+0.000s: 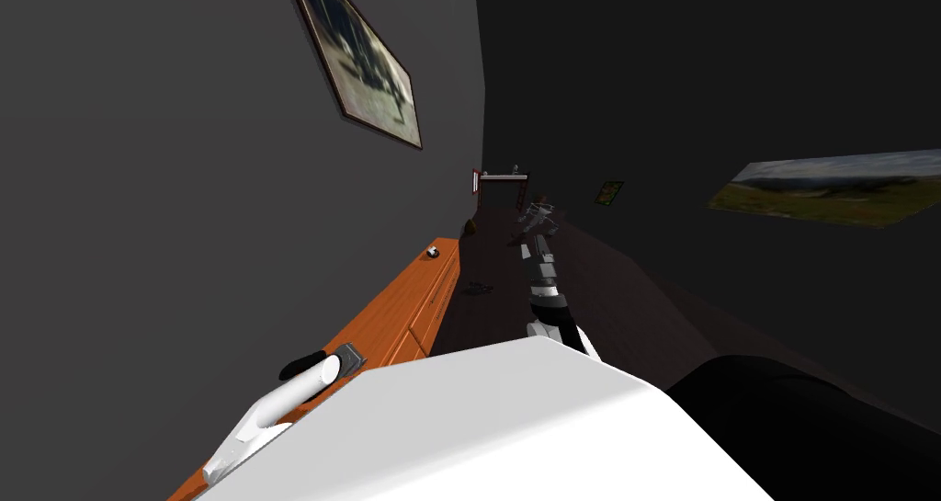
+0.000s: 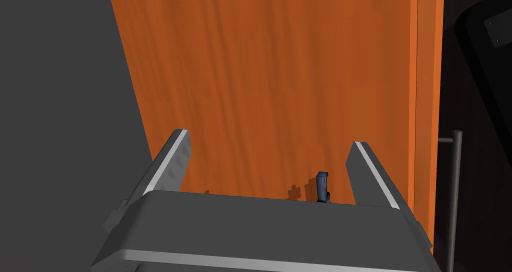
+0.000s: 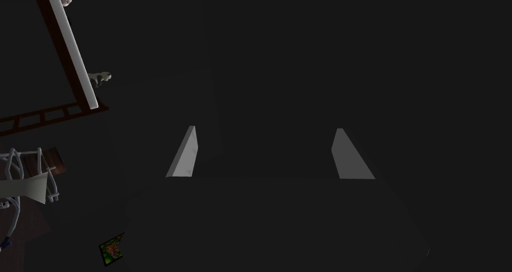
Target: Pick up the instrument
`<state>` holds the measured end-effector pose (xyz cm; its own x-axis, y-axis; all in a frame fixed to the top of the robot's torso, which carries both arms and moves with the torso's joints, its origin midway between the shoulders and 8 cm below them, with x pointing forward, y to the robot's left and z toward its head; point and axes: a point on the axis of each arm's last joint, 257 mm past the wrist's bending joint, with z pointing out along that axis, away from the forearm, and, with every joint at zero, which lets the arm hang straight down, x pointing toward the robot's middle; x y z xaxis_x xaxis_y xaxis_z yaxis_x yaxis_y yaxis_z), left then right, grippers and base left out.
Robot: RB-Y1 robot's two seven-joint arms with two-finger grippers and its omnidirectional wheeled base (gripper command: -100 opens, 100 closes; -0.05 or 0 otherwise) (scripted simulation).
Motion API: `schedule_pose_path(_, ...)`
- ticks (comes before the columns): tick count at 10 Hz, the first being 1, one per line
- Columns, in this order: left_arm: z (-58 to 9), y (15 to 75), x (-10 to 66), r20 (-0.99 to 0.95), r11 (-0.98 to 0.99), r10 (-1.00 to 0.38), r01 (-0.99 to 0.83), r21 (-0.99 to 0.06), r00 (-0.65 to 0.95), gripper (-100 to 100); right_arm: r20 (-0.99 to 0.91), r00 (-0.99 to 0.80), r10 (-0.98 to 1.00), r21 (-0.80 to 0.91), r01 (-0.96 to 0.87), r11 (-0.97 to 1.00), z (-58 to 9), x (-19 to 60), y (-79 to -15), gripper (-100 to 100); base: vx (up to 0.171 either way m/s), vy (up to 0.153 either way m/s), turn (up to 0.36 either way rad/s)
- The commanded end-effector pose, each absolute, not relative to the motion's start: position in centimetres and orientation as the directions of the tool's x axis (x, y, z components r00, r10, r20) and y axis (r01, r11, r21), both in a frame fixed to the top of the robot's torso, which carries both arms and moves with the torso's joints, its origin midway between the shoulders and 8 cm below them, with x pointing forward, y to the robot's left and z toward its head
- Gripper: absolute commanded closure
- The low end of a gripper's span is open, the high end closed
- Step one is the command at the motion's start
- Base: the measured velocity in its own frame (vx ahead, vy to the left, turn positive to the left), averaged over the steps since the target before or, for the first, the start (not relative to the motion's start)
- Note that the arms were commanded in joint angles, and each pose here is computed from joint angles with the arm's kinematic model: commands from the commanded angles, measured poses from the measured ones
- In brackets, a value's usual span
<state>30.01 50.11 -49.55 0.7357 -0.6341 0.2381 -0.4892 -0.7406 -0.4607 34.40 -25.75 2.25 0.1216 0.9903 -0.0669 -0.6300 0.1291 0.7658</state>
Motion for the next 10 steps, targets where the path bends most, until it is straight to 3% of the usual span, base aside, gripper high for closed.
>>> schedule_pose_path(1, -50.2, 49.9, 28.8, 0.227, -0.759, -0.616, -0.493, -0.425, 0.754, -100, -0.067, 0.122, 0.99, 0.766, -0.63, 0.129, 2.3, 34.4, -25.8, 0, 0.048, 0.014, 0.009)
schedule_pose_path(10, -55.4, 50.1, 21.2, 0.118, -0.873, -0.478, -0.456, -0.173, 0.87, -100, -0.067, 0.122, 0.99, 0.766, -0.63, 0.129, 2.3, 34.4, -25.8, 0, 0.047, 0.013, 0.009)
